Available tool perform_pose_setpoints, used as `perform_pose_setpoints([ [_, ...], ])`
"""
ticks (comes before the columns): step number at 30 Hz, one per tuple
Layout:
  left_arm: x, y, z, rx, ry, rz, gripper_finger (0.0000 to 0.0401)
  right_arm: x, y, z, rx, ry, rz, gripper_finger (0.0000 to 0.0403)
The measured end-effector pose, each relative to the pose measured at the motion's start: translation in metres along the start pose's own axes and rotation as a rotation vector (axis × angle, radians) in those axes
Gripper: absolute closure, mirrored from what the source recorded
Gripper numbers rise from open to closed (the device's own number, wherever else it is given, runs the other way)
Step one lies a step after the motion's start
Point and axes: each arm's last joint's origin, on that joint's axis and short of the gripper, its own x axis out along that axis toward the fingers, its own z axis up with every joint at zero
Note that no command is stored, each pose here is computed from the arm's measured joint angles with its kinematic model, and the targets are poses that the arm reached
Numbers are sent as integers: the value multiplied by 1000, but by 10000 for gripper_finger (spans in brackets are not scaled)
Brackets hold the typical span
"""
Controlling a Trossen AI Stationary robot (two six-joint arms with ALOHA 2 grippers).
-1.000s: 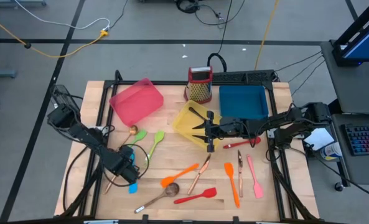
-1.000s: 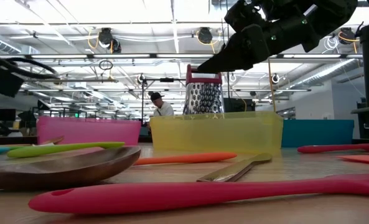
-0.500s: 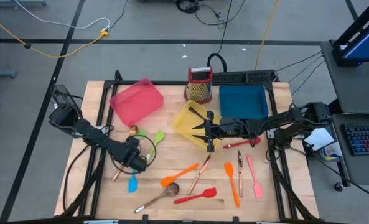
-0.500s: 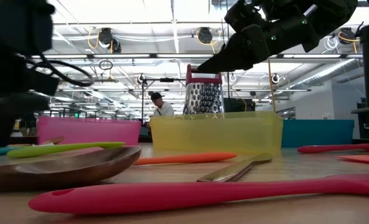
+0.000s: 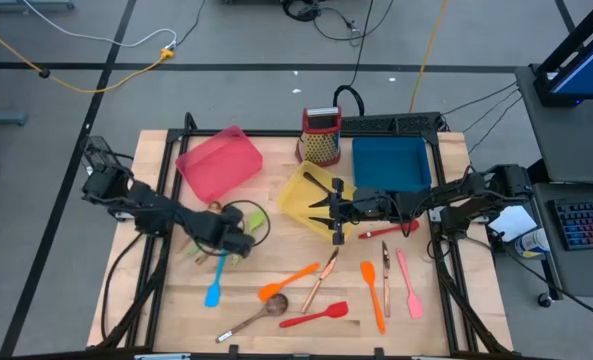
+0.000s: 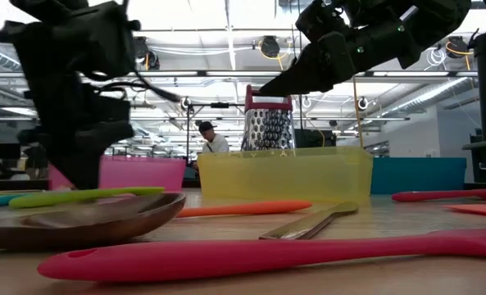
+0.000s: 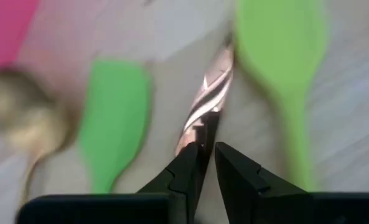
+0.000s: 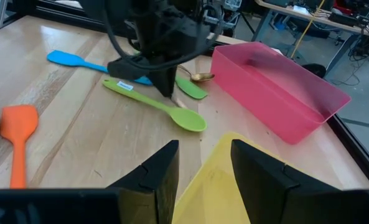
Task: Pick & Place Kitchen Items
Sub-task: Put the brown table knife into the yellow bin
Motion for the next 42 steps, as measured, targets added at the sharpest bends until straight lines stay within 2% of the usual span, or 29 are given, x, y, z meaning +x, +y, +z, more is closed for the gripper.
perform_pose_setpoints([
  [7, 7, -1, 21, 20, -48, -43, 339, 0, 0, 0, 0, 0, 0, 264],
  [12, 10, 3, 29, 51, -48, -26, 339, 0, 0, 0, 0, 0, 0, 264],
  [16, 5, 1, 31, 80, -65, -68, 339, 0, 0, 0, 0, 0, 0, 264],
  [20, -13, 1, 27, 102, -96, -125, 339, 0, 0, 0, 1, 0, 0, 264],
  [28, -62, 13, 13, 183, -292, -209, 338, 0, 0, -1, 11, 8, 1, 264],
  [31, -68, 15, 3, 234, -297, -209, 338, 0, 0, -1, 11, 7, 1, 264],
  [36, -71, 20, -10, 244, -275, -172, 338, 0, 0, -1, 21, 7, 1, 264],
  [42, -74, 25, -19, 343, -275, -137, 338, 0, 0, -1, 22, 7, 0, 264],
])
